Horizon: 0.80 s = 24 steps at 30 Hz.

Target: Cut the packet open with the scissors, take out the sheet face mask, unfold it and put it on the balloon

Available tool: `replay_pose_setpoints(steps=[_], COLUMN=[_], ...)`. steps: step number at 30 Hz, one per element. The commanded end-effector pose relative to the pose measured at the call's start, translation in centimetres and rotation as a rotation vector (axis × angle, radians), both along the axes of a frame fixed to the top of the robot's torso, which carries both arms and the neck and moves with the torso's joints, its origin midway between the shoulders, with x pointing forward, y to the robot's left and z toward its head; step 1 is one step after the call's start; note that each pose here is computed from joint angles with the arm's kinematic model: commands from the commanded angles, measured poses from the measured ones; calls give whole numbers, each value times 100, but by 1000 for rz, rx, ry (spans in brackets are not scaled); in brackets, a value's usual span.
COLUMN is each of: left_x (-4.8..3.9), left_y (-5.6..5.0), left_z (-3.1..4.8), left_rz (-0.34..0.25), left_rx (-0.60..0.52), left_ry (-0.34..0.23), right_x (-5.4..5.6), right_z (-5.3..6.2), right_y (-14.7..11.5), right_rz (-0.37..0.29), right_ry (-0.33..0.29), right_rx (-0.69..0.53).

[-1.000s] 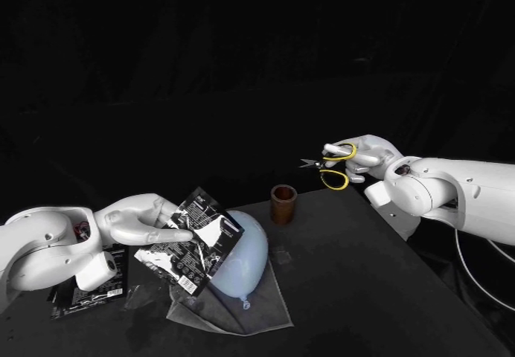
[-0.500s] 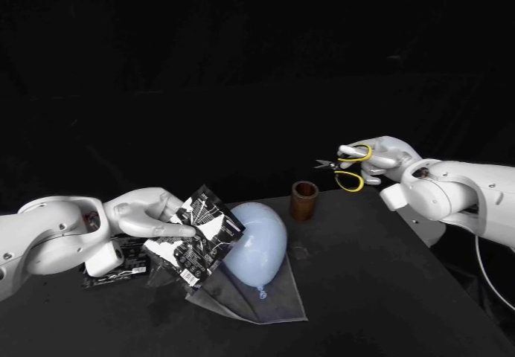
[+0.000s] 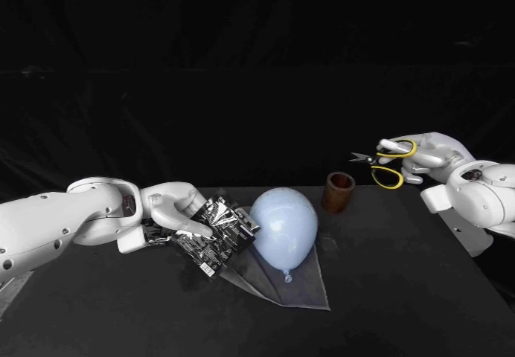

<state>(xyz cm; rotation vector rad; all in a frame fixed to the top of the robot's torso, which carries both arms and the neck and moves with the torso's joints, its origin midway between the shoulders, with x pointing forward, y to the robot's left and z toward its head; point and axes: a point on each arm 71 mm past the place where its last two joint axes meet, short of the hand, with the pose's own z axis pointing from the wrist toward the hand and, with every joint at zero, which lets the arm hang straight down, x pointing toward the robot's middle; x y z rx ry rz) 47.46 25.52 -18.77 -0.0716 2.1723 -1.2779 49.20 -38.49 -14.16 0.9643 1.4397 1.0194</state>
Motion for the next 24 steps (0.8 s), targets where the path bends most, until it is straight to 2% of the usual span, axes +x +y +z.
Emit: replay_pose_setpoints(steps=[1, 8, 14, 21, 24], left_x=[-14, -30, -26, 42, 65], left_y=[7, -5, -24, -18, -29], left_z=[-58, -209, -345, -416, -454], left_rz=[-42, -80, -120, -116, -127], left_rx=[61, 130, 231, 305, 352], left_ry=[-56, -66, -80, -105, -94], right_x=[4, -3, -4, -14, -22], right_z=[16, 19, 20, 21, 21], right_y=[-4, -25, -17, -4, 6], right_rz=[8, 3, 5, 8, 12], right_ry=[-18, -22, -24, -23, -23], right_rx=[0, 2, 4, 8, 11])
